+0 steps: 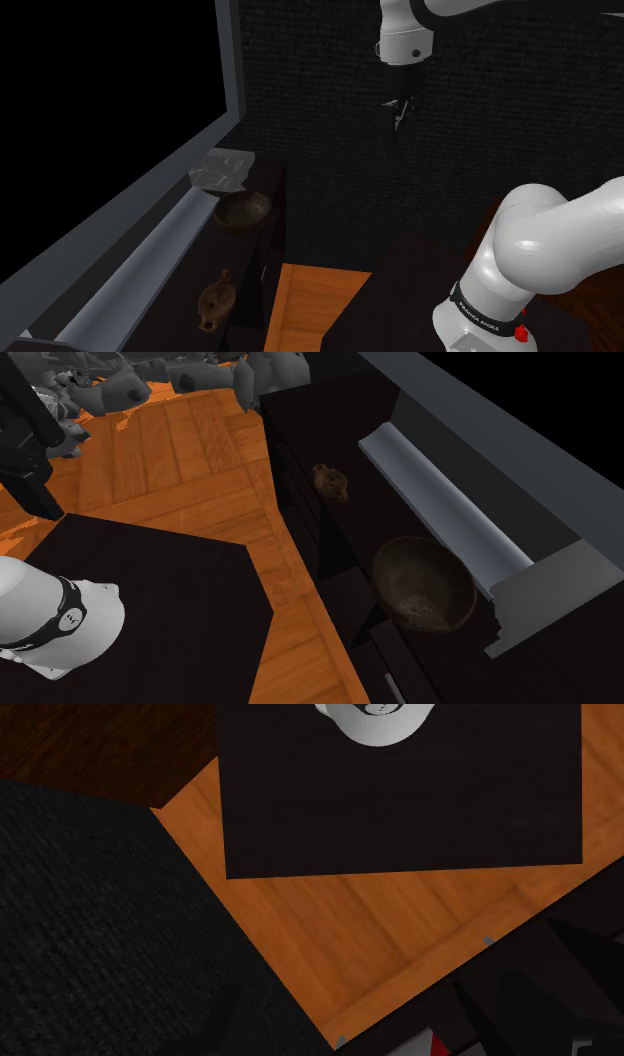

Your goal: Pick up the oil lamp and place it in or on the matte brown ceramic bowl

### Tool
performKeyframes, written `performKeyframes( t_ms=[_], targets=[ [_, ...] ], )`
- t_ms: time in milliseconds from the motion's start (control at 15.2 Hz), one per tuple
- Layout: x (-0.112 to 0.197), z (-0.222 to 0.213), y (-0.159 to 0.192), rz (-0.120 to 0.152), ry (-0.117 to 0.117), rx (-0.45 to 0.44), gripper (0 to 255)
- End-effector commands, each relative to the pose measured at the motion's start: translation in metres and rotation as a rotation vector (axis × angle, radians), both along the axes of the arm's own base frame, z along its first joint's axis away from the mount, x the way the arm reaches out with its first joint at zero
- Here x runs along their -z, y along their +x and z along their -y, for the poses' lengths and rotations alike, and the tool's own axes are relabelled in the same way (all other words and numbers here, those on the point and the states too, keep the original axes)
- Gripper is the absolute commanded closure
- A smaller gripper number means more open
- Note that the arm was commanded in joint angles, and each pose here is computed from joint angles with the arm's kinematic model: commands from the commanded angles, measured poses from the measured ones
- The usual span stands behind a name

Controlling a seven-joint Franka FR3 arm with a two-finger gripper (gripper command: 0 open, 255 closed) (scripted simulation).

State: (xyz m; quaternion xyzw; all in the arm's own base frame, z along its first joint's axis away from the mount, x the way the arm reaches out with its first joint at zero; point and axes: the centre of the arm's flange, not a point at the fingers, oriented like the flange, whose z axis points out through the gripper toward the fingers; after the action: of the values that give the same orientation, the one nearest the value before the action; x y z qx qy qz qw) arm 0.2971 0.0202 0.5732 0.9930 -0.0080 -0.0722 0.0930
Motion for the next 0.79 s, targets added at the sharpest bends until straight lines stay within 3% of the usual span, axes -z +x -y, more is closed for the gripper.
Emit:
performKeyframes(
  t_ms=[0, 726],
  targets=[
    [0.0, 0.0, 0.0, 0.0, 0.0, 0.0, 0],
    [0.074, -0.121, 0.022, 0.011, -0.005, 0.122, 0]
  ],
)
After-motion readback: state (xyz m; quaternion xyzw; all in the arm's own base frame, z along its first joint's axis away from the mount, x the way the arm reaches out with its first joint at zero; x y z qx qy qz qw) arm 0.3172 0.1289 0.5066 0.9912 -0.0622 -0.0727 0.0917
